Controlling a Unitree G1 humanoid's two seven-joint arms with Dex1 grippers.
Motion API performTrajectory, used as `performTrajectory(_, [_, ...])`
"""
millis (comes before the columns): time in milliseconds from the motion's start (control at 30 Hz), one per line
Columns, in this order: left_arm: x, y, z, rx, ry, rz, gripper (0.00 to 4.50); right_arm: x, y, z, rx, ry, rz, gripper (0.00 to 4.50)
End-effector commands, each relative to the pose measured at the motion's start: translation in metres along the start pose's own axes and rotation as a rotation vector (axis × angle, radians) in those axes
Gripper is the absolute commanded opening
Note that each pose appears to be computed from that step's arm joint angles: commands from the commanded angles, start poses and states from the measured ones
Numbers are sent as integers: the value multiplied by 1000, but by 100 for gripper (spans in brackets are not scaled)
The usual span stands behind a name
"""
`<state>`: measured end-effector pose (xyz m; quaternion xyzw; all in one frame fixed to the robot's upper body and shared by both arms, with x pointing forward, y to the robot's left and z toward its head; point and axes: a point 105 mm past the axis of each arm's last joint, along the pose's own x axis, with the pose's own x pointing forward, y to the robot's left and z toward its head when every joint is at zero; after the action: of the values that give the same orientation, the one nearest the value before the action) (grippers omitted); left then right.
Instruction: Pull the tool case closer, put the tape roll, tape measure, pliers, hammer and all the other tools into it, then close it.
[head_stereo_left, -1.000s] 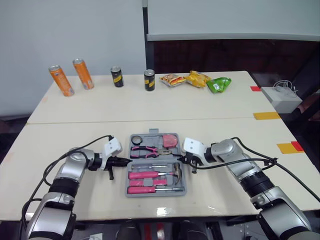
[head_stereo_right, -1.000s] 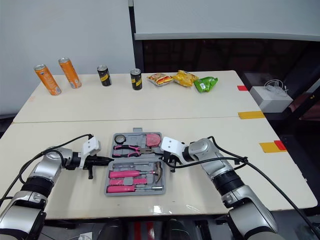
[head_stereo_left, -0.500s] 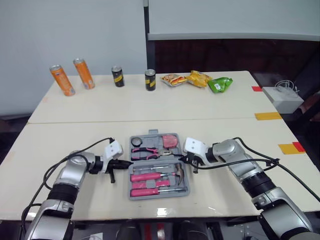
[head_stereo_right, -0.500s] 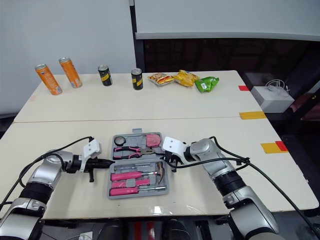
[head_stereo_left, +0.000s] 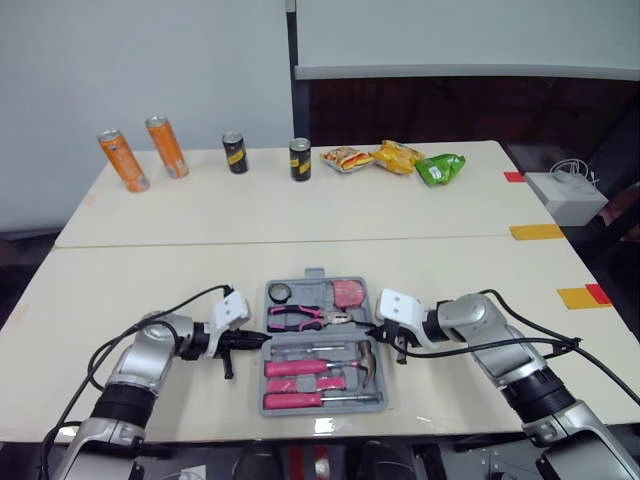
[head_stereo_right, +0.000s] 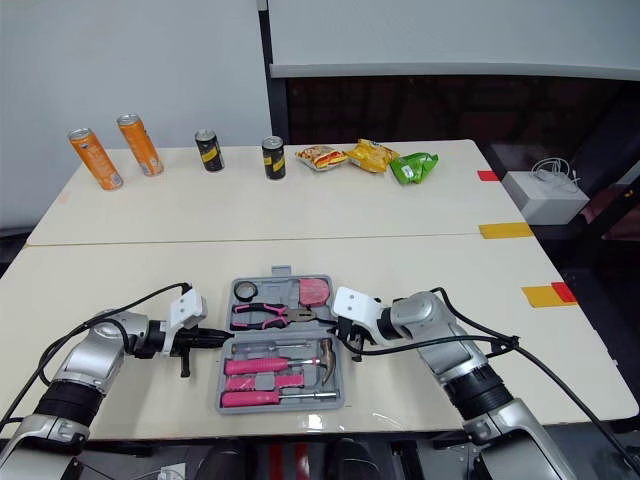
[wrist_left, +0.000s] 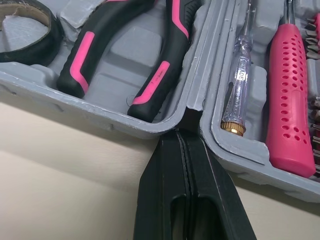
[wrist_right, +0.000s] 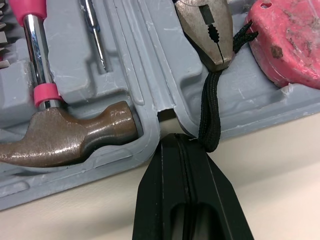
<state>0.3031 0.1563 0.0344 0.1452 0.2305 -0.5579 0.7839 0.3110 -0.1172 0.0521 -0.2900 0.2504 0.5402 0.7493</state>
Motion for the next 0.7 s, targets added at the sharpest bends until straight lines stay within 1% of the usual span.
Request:
performTrajectory(33, [13,-20,8,18,-29,-80,2,4,20,14,-20,-54,71,1])
performTrajectory(300, [11,-28,3,-5,-20,-80,2,1,34,9,14,-47,85,1])
performTrajectory(700, [11,-30,0,-19,-12,-75,2,0,39,5,37,-36,83,1])
